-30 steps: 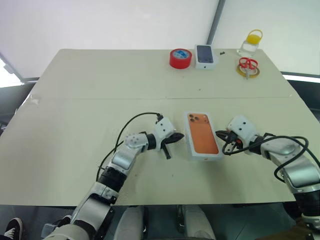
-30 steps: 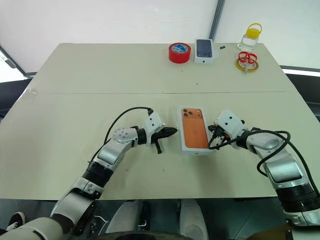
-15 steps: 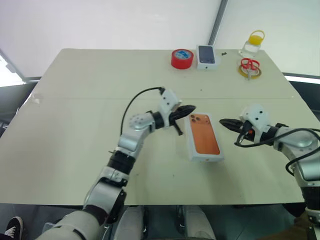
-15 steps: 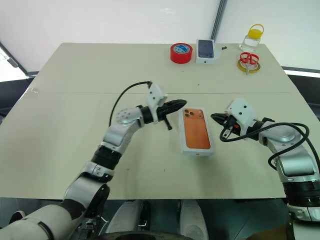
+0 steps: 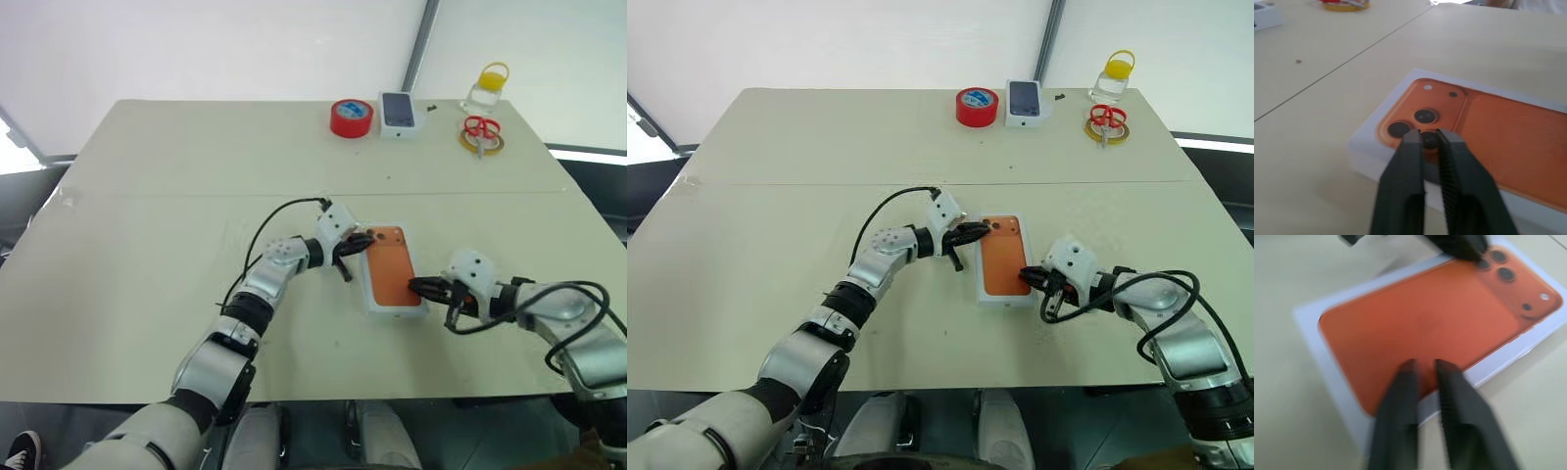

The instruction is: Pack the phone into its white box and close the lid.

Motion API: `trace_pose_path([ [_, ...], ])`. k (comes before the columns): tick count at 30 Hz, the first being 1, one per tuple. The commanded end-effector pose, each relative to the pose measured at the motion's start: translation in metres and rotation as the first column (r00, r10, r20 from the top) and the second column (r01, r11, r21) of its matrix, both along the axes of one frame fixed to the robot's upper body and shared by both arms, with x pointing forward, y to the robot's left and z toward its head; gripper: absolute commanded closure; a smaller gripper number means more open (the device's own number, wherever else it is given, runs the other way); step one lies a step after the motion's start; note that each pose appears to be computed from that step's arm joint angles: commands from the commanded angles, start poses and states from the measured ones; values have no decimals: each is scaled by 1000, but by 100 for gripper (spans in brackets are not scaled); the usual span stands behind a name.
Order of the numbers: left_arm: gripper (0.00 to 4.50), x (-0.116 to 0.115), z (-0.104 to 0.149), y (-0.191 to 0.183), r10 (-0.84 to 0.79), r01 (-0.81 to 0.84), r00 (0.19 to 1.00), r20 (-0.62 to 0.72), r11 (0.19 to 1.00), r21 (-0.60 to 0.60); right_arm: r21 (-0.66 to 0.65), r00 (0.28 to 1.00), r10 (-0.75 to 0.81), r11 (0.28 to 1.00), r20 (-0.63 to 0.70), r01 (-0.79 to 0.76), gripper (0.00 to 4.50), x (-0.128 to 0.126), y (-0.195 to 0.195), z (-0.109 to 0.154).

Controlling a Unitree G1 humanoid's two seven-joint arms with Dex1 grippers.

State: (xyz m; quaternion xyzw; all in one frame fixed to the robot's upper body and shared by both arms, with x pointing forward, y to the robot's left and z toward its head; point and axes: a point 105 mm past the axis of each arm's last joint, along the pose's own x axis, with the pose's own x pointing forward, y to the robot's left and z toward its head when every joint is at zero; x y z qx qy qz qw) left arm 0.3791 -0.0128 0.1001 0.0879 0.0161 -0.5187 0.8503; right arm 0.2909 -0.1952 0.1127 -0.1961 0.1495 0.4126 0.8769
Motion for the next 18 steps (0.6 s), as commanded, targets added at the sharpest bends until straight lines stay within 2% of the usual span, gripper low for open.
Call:
trace_pose_path([
  [1, 206, 5, 29, 28, 53, -47, 997, 55, 993, -104, 125, 994, -55, 991, 93, 43, 200, 13, -6, 36],
  [4, 55, 4, 42, 64, 98, -87, 992, 74, 987, -136, 164, 993, -54, 986, 107, 36, 47, 14, -13, 45],
  [5, 10, 7, 38, 82, 147, -140, 988, 40, 980, -139, 211, 991, -63, 977, 116, 37, 4, 15, -15, 51],
  [6, 10, 10, 30, 98, 191, -190, 982, -5, 974, -121, 253, 990, -74, 967, 118, 42, 4, 16, -17, 54],
  [8, 10, 7, 23, 126, 236, -237, 972, -20, 968, -82, 225, 988, -82, 973, 134, 51, 4, 17, -27, 49],
  [13, 10, -14, 35, 177, 304, -298, 952, 45, 948, -116, 182, 985, -93, 981, 148, 65, 4, 20, -42, 41],
  [18, 10, -38, 25, 215, 387, -381, 921, 51, 919, -100, 155, 987, -78, 986, 140, 56, 4, 19, -46, 34],
])
